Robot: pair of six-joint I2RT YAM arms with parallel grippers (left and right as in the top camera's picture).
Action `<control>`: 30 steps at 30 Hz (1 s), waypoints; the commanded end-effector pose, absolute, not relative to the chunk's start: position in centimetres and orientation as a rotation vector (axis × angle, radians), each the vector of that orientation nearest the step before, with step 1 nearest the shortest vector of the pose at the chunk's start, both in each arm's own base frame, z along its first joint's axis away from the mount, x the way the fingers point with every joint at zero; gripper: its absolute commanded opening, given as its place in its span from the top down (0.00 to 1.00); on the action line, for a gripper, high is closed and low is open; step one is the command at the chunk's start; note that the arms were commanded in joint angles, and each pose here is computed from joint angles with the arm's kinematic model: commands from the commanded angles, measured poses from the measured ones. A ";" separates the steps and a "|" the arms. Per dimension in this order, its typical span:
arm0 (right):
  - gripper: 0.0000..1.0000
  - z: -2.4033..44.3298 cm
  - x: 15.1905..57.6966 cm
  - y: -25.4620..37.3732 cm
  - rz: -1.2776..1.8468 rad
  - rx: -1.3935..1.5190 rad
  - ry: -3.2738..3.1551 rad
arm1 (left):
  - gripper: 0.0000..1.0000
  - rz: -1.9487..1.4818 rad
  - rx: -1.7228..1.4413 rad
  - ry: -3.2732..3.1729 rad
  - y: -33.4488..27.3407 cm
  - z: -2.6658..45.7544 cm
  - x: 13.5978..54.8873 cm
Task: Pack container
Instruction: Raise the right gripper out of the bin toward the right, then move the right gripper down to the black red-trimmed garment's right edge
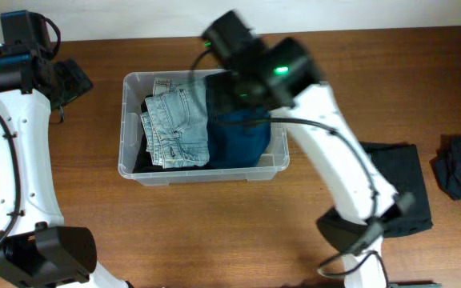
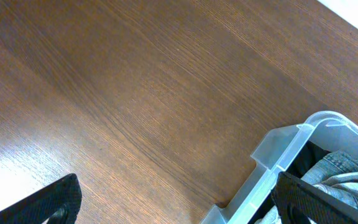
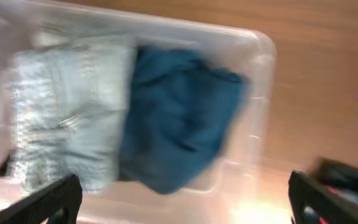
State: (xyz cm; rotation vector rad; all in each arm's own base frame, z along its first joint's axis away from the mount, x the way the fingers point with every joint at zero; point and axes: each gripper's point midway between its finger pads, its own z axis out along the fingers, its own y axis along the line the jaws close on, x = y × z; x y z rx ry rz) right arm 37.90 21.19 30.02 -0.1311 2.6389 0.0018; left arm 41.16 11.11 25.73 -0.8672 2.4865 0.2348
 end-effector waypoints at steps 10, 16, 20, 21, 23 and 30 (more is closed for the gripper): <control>0.02 35.7 37.4 8.3 0.079 0.294 2.558 | 0.01 0.231 -0.880 2.455 11.3 26.7 40.9; 0.01 36.0 32.8 -0.4 -0.042 0.600 2.526 | 0.01 0.231 -0.880 2.455 11.3 26.7 40.9; 0.01 33.5 27.3 -7.4 -0.232 1.034 2.450 | 0.01 0.231 -0.880 2.455 11.3 26.7 40.9; 0.01 32.7 26.0 -8.4 -0.249 1.112 2.441 | 0.01 0.231 -0.880 2.455 11.3 26.7 40.9; 0.01 31.1 23.8 -10.0 -0.269 1.223 2.425 | 0.01 0.231 -0.880 2.455 11.3 26.7 40.9; 0.01 26.1 21.2 -10.1 -0.017 1.384 2.350 | 0.00 0.231 -0.880 2.455 11.3 26.7 40.9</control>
